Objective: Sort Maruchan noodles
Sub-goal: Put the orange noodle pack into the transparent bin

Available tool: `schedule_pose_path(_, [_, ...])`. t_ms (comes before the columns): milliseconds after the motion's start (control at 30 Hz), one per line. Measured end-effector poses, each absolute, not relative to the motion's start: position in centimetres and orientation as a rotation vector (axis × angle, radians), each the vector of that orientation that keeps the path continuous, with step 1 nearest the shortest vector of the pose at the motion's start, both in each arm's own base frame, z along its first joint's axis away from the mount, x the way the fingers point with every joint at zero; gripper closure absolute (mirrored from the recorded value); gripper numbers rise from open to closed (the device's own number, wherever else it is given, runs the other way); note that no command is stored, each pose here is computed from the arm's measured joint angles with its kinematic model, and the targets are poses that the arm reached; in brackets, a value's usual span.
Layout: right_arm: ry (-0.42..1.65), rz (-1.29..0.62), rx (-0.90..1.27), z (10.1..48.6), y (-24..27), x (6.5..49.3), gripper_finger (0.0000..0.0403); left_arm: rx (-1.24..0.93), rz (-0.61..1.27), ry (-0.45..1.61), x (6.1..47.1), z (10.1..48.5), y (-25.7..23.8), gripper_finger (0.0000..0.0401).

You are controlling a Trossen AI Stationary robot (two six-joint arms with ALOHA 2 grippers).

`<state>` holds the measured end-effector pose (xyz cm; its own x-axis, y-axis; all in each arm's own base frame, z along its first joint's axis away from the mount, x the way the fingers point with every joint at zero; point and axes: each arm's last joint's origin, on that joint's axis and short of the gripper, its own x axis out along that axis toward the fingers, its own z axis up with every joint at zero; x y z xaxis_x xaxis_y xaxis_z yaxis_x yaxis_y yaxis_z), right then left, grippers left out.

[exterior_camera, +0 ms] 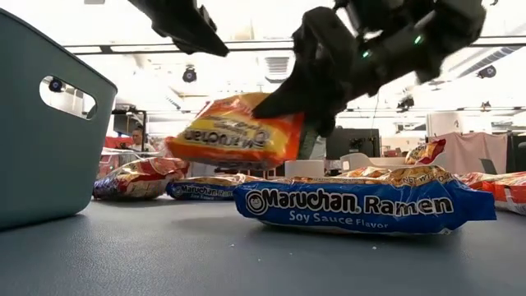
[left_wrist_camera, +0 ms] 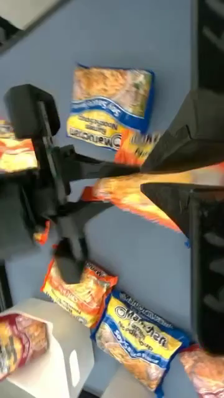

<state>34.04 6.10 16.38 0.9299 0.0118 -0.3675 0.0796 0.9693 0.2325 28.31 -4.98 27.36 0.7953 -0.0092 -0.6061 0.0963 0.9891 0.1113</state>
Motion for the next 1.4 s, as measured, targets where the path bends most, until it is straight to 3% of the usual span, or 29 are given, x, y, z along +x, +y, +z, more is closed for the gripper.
schedule_pose_path(267, [0.367,-0.234,-0.170,19.1,9.3,31.4,0.0337,0.021,-0.032,0.484,25.6,26.6,-4.5,0.0268])
schedule_pose_path(467, [0.339,-0.210,-0.261,19.9,10.5,30.9,0.0337,-0.025,-0.023,0.375,25.0,24.9,-4.3,0.0180])
schedule_pose_path(633, [0.329,-0.197,-0.295,20.1,10.8,31.0,0.0337,-0.035,-0.022,0.343,25.4,24.1,-4.4,0.0146])
schedule_pose_path(1033, [0.258,-0.191,-0.334,20.8,10.9,31.2,0.0337,-0.036,-0.022,0.316,27.2,22.8,-4.6,0.0150])
schedule_pose_path(1400, [0.271,-0.192,-0.339,20.7,10.9,31.1,0.0337,-0.032,-0.027,0.341,28.2,22.4,-4.8,0.0279])
